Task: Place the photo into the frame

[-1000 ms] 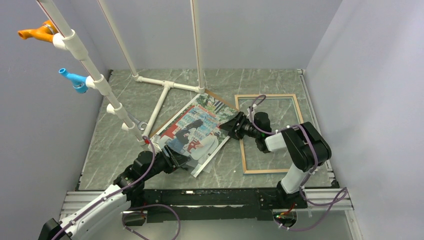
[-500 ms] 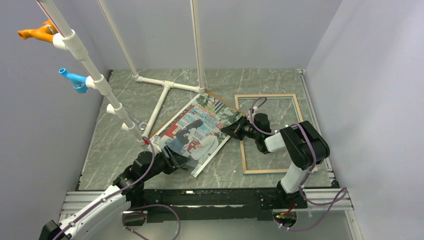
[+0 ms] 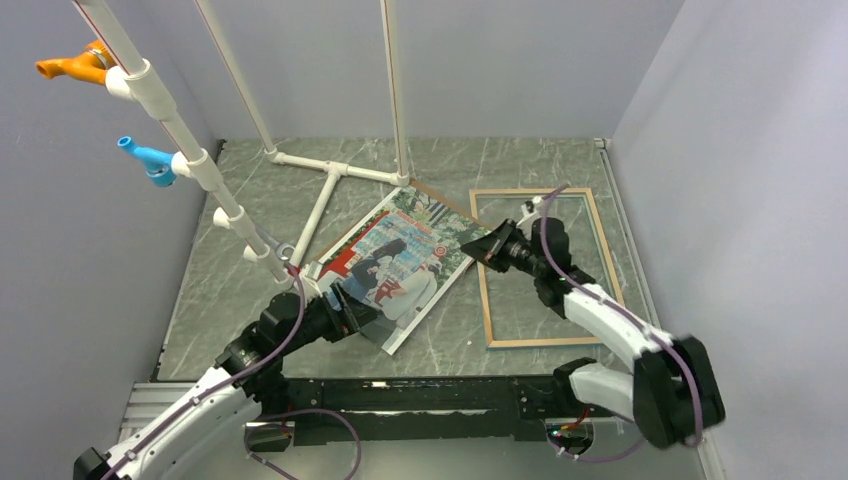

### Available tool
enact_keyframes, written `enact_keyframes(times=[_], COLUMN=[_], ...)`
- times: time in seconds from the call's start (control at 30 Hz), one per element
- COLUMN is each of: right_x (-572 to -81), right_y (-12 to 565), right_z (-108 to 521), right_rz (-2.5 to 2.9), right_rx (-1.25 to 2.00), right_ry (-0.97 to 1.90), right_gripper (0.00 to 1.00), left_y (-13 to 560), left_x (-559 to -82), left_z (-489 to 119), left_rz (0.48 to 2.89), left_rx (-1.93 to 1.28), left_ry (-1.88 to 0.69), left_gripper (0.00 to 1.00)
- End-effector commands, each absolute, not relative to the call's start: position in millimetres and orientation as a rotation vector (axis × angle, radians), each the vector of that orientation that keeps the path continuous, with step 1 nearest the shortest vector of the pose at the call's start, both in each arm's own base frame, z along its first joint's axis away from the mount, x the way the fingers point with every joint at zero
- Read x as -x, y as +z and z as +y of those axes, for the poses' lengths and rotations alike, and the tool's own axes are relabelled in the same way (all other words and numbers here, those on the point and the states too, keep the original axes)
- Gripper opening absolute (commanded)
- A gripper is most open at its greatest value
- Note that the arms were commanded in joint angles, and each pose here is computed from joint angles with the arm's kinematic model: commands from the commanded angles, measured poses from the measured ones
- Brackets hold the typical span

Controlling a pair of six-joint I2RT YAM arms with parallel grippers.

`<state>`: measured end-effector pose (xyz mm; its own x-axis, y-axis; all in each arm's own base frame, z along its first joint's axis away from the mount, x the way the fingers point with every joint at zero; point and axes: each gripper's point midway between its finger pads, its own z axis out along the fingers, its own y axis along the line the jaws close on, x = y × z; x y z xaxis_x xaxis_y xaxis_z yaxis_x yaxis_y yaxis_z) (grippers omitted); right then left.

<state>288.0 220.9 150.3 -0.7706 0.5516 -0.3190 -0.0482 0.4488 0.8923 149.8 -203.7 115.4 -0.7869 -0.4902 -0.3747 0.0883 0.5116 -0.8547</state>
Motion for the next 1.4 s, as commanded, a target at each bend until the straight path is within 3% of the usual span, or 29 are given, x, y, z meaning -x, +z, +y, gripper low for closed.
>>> enact_keyframes(times=[0.0, 0.27, 0.37, 0.57, 0.93, 1.37], right_x=[-281, -257, -247, -217, -183, -178], right_y=[194, 300, 329, 381, 403, 399], right_z=[180, 117, 92, 51, 18, 17], right_rz=[2.083, 1.888, 1.846, 1.748, 1.679, 1.689], right_rx=[-0.403, -0.41, -0.418, -0.431, -0.483, -0.482], right_ry=[1.043, 0.74, 0.613, 0.444, 0.346, 0.345], right_gripper=[0.0, 0.0, 0.0, 0.0, 0.0, 0.0], left_y=[142, 149, 148, 134, 93, 42], left_x=[-153, -162, -168, -176, -210, -228], left_z=[-209, -232, -244, -282, -346, -299], left_rz=[2.146, 2.244, 2.306, 2.46, 2.374, 2.274], left_rx=[0.164, -0.043, -0.132, -0.358, -0.662, -0.665], left_ry=[-1.229, -1.145, -1.05, -0.747, 0.0, 0.582], left_gripper=[0.86, 0.93, 0.99, 0.99, 0.92, 0.83])
